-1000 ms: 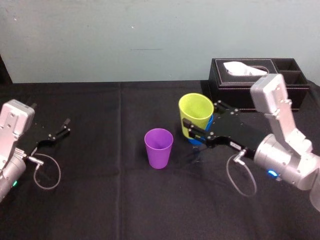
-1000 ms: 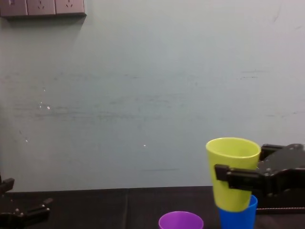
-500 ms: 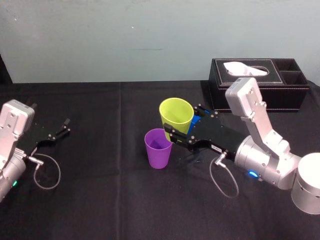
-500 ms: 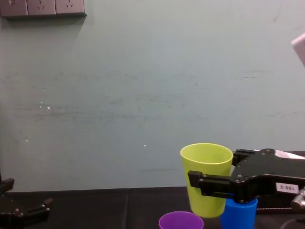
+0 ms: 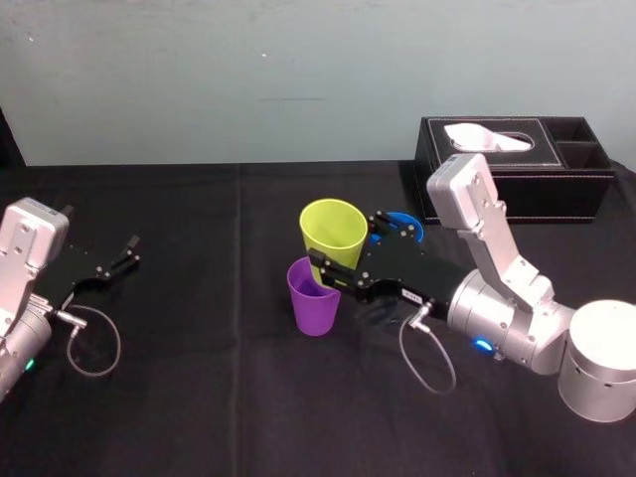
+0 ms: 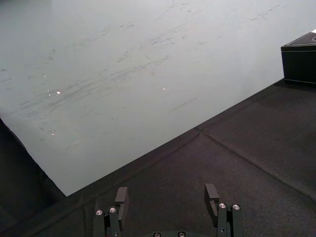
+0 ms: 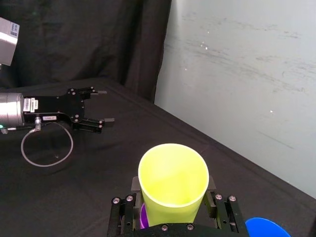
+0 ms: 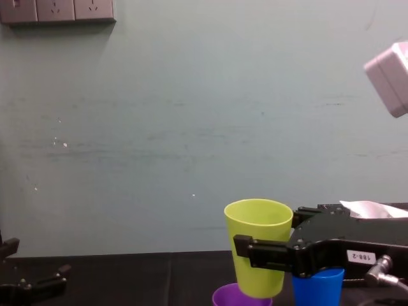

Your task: Stack the three plastic cups sequentially using one hand.

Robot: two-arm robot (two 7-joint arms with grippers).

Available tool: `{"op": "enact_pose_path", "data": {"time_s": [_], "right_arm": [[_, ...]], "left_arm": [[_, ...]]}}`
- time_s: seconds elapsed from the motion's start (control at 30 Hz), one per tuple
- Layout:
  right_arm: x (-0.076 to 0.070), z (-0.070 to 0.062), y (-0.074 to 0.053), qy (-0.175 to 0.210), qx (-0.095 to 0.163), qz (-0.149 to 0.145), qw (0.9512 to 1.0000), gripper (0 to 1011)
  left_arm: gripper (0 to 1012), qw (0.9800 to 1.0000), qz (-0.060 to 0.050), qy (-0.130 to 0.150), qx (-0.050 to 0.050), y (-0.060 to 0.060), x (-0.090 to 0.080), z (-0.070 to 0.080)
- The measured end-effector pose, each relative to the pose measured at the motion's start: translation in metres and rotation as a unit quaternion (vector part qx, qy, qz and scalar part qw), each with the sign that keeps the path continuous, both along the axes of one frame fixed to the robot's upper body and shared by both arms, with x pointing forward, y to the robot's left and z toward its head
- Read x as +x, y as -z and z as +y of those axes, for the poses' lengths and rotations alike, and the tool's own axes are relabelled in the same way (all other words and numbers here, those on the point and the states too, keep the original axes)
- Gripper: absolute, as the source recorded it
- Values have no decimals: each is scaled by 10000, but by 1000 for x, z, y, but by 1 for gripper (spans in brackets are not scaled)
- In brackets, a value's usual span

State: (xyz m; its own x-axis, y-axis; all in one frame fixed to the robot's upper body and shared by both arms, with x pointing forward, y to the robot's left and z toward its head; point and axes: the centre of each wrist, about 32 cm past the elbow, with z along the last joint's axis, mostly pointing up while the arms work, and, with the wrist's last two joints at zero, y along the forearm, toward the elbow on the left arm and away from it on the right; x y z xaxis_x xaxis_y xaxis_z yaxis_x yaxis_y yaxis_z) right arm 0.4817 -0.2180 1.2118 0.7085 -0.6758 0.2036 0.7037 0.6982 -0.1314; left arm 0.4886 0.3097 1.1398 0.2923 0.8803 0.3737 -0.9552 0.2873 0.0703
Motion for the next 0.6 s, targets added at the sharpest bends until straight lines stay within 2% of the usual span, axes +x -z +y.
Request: {"op": "enact_pose_path", "data": {"time_s": [0.6], "right_arm": [[3, 7, 5, -78, 72, 138, 9998, 734]], "left_arm": [[1010, 10000, 0, 0, 0, 0, 0, 0]]}}
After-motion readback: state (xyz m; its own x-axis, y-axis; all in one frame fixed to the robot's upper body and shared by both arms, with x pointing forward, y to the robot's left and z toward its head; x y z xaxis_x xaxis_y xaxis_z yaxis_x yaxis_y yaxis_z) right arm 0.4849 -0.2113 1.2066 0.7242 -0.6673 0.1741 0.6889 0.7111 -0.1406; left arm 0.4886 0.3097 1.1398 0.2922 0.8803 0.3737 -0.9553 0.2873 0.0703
